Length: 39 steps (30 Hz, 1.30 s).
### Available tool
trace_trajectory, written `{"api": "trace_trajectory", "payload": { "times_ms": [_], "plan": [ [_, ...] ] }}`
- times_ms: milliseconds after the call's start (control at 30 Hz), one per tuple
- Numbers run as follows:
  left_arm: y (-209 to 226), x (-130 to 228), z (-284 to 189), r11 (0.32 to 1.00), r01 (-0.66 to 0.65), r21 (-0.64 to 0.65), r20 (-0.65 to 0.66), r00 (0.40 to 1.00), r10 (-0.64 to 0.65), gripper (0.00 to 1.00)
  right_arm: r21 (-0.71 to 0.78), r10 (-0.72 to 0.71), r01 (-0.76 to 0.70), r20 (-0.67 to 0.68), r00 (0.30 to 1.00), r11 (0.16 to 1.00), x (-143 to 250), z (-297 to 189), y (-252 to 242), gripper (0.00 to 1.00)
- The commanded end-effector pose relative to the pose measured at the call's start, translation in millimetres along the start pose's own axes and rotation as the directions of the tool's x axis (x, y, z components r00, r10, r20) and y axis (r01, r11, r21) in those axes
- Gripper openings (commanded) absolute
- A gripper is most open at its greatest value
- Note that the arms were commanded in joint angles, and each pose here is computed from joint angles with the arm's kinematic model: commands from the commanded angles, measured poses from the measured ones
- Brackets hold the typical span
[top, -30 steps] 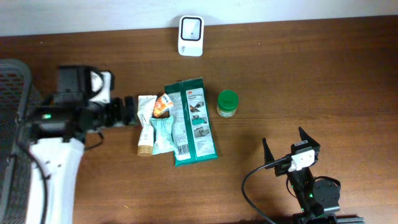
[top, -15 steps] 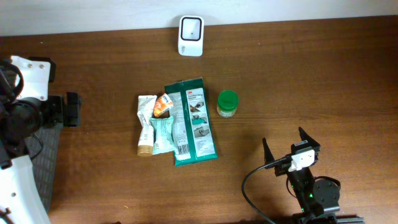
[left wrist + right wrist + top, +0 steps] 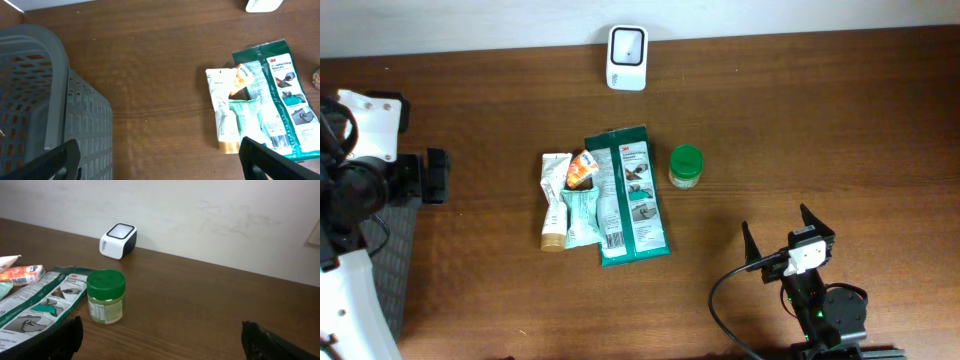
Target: Scan the item barcode
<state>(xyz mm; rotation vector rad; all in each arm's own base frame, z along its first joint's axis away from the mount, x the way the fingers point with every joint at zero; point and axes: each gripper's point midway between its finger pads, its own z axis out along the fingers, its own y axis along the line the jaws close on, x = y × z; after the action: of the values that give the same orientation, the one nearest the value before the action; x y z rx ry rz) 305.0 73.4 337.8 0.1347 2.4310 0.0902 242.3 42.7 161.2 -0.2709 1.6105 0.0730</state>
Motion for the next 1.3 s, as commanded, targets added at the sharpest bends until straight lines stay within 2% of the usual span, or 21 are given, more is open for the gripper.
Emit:
{"api": "trace_trajectory", "payload": {
  "times_ms": [0,433,633,700,800,967,1033,1167,1267],
  "plan": [
    [1.9,-2.7,-2.7,1.0,-0.014,-0.005,0.011,1.0,0.014,0.99,-0.012,0.004,-0.004,-0.004,1.0,1.0,2.3,0.1,3.0,0.98],
    [1.9,-2.7,-2.7,1.0,-0.014,-0.005,0.011,1.0,0.014,0.99,-0.013,0.004,-0.004,0.0,1.0,1.0,1.4,0.1,3.1,0.98],
    [1.9,-2.7,-2.7,1.0,-0.014,-0.005,0.011,1.0,0.014,0.99,-0.221,0.004,0.013,0.08,0.997,0.975,-16.2,-4.8,38.4,0.98],
    [1.9,-2.7,-2.7,1.0,-0.014,-0.005,0.011,1.0,0.014,0.99,-0.261,0.115,-0.093,0.071,0.991,0.961,-21.0,-6.6,43.4,0.98],
    [1.9,-2.7,-2.7,1.0,-0.014,-0.005,0.011,1.0,0.014,0.99,-0.299,0.122,-0.089,0.094,0.988,0.95,-57.6,-17.2,46.4,0.98],
    [1.9,-2.7,-2.7,1.0,-0.014,-0.005,0.011,1.0,0.014,0.99,-0.317,0.143,-0.16,-0.076,0.987,0.935,-113.1,-10.2,41.6,0.98],
    [1.9,-2.7,-2.7,1.0,-0.014,-0.005,0.011,1.0,0.014,0.99,-0.313,0.154,-0.22,-0.221,0.963,0.924,-128.7,1.6,39.1,0.98],
    [1.9,-2.7,-2.7,1.0,-0.014,-0.005,0.011,1.0,0.014,0.99,-0.286,0.148,-0.299,-0.45,0.881,0.91,-138.8,37.2,33.4,0.98],
    [1.9,-2.7,-2.7,1.0,-0.014,-0.005,0.011,1.0,0.014,0.99,-0.244,0.155,-0.378,-0.622,0.768,0.893,-129.4,84.7,29.5,0.98]
  ]
}}
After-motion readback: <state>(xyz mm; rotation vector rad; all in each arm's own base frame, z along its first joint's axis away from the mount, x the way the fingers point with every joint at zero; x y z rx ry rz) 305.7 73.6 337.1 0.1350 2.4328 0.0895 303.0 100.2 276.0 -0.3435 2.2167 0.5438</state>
